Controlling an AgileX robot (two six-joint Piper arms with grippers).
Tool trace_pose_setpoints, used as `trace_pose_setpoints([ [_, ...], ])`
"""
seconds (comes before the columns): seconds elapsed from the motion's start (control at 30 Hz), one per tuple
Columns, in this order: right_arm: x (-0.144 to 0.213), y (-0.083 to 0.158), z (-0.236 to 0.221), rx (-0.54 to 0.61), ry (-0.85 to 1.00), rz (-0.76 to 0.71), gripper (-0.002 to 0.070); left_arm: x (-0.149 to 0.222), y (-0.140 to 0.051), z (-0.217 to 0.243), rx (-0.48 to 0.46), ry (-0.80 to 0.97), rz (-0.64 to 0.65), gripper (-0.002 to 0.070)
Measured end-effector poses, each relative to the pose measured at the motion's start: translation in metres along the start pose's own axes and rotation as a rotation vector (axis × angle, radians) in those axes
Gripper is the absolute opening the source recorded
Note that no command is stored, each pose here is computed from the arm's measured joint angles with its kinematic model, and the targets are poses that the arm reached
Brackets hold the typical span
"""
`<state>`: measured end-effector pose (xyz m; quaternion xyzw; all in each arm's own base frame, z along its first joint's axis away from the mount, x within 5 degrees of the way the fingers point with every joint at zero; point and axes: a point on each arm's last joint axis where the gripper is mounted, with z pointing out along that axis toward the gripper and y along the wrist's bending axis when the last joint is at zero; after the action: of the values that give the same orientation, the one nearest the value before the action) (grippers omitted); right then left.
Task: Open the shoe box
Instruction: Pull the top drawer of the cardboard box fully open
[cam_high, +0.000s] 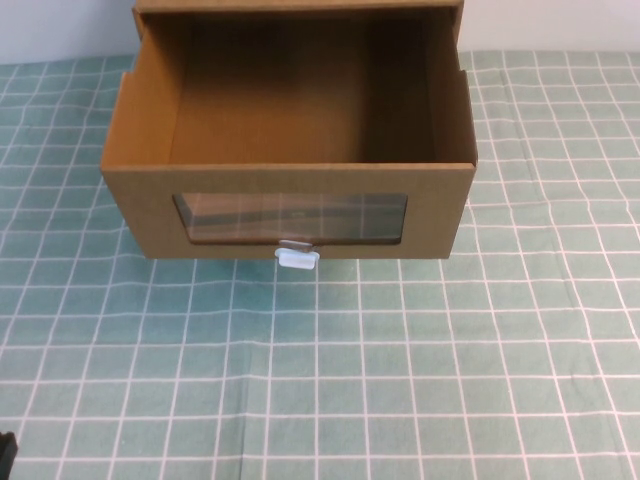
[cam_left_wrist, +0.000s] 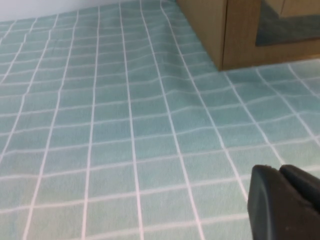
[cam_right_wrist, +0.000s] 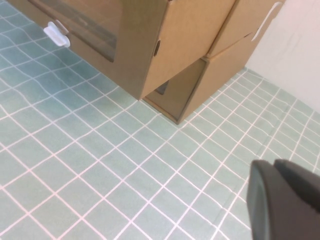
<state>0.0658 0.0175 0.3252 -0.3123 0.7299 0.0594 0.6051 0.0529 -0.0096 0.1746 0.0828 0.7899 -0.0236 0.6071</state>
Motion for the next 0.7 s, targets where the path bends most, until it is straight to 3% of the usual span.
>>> trace_pose_setpoints([
  [0.7, 0.0001, 0.0001, 0.0000, -0.001, 0.001, 0.001, -0.0013, 0.0047, 0.0010, -0.0001, -0.010, 0.052, 0.033, -0.0005],
])
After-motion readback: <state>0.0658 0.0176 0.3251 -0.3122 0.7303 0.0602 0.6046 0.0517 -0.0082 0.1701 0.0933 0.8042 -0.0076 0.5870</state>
